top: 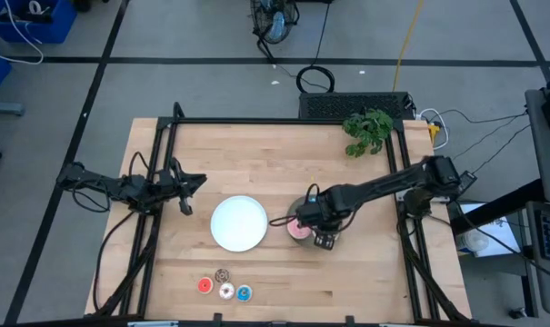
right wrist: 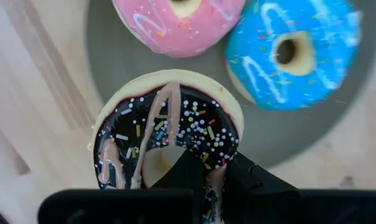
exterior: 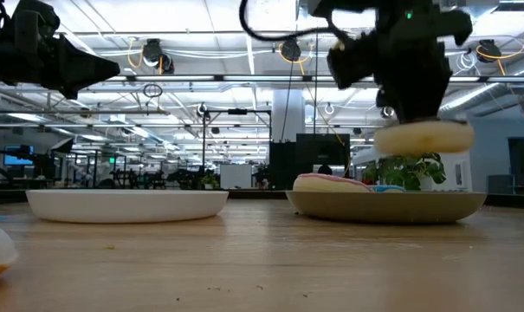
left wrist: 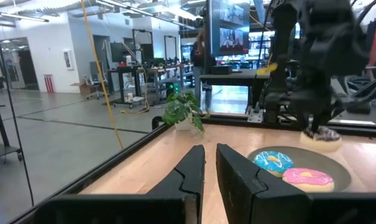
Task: Pick & Place donuts
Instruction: Put the large black donut in the gray bin
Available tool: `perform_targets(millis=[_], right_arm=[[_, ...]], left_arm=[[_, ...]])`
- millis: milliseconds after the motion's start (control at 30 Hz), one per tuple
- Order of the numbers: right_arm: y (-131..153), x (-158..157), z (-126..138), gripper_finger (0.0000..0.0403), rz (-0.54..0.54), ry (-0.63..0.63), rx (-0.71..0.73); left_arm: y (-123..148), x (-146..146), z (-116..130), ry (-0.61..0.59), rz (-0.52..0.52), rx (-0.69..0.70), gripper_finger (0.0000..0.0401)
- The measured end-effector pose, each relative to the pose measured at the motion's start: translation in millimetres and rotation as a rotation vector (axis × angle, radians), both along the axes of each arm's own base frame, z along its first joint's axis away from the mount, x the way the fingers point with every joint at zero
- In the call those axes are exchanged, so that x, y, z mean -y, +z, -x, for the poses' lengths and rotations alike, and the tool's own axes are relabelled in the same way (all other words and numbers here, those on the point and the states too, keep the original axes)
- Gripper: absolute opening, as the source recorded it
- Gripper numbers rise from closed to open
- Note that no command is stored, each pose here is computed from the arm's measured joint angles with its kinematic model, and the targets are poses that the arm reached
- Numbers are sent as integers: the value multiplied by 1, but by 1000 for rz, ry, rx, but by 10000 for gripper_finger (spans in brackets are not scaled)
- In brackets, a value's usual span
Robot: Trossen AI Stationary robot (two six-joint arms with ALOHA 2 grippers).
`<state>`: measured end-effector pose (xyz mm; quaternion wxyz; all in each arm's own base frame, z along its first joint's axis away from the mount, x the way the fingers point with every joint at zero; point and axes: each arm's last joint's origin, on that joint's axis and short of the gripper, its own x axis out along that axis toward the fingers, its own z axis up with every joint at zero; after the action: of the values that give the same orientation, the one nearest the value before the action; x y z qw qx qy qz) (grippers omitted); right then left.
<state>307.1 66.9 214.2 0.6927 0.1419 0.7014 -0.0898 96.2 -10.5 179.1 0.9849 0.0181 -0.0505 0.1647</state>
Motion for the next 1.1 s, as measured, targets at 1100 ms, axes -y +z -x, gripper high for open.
perform_targets(millis=[1100], right_arm=[[-60,18,8,23,-76,-24,104]], left_arm=[[0,0,0,-1,0,0,49]])
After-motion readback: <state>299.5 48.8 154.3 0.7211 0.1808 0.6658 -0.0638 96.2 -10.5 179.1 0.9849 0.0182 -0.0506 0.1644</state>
